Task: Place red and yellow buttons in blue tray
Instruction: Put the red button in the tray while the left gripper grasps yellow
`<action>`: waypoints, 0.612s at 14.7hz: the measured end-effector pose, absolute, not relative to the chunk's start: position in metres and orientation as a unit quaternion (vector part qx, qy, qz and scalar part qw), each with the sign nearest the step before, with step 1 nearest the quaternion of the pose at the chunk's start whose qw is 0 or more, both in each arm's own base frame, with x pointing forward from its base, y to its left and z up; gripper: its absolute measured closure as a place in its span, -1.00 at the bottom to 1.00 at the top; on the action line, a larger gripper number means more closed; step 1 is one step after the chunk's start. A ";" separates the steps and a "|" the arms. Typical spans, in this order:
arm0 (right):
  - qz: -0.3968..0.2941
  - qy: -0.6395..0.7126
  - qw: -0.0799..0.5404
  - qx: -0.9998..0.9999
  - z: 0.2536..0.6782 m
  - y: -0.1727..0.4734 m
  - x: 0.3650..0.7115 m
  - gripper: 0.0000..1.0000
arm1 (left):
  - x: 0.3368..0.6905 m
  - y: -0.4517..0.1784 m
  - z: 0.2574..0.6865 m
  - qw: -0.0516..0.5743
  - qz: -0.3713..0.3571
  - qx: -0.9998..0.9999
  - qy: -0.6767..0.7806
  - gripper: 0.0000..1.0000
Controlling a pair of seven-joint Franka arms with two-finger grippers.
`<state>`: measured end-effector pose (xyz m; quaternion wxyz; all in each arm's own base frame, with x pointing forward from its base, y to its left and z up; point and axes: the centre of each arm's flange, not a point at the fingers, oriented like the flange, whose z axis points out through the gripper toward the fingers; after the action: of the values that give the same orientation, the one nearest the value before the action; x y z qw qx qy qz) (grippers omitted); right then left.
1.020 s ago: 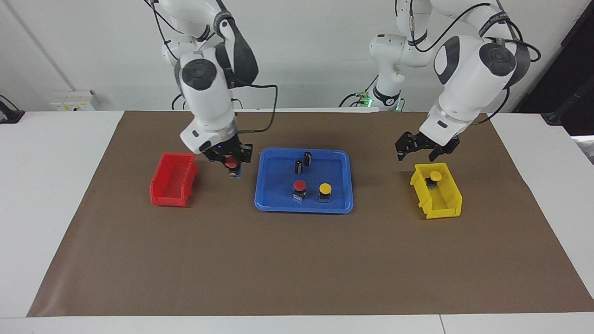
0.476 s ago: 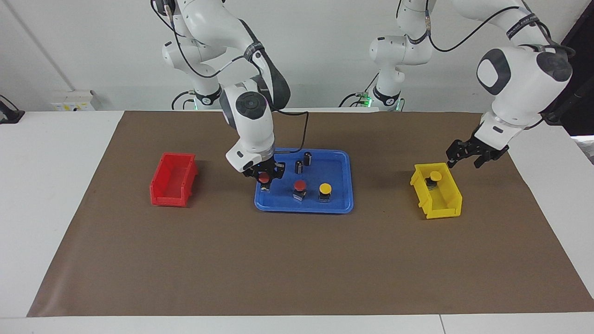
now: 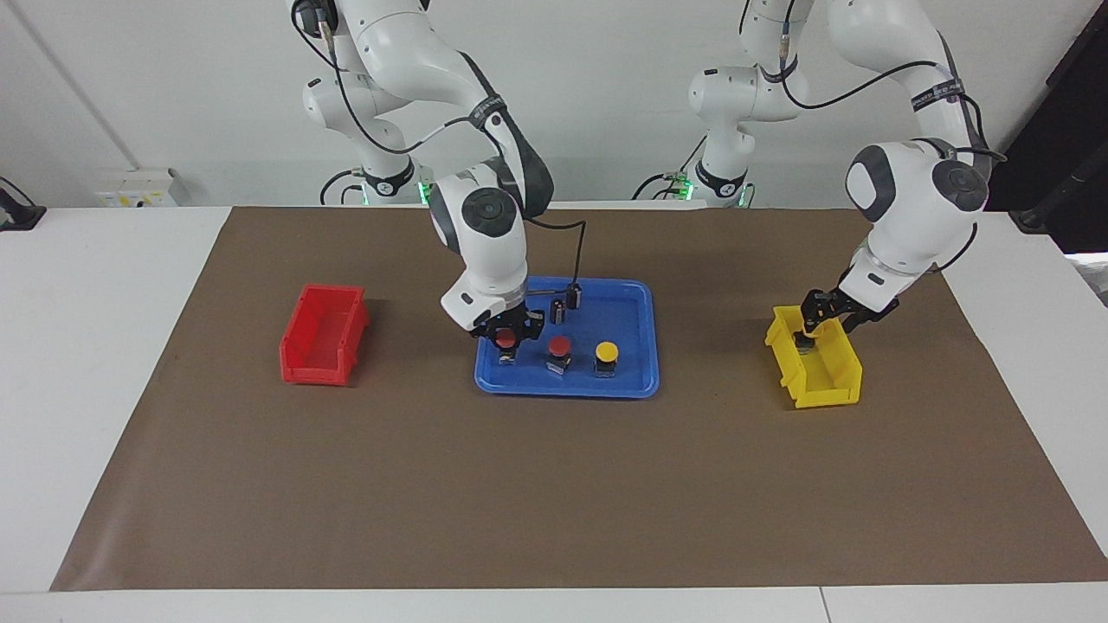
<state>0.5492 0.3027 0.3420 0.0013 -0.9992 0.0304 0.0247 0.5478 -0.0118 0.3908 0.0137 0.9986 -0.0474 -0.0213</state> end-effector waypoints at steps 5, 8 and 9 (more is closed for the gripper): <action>0.022 0.038 0.001 -0.999 0.340 0.295 0.553 -0.48 | 0.539 -0.012 0.380 0.014 -0.028 0.998 -0.048 -0.46; 0.008 0.062 0.009 -0.998 0.384 0.270 0.574 -1.00 | 0.533 -0.012 0.366 0.014 -0.025 0.998 -0.048 -0.46; 0.005 0.078 0.012 -0.997 0.410 0.249 0.583 -1.00 | 0.531 -0.012 0.361 0.014 -0.025 0.998 -0.048 -0.45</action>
<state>0.5833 0.2494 0.4103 0.0117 -0.9968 0.0784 0.0048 0.5313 -0.0119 0.3613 0.0136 0.9984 -0.0483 -0.0247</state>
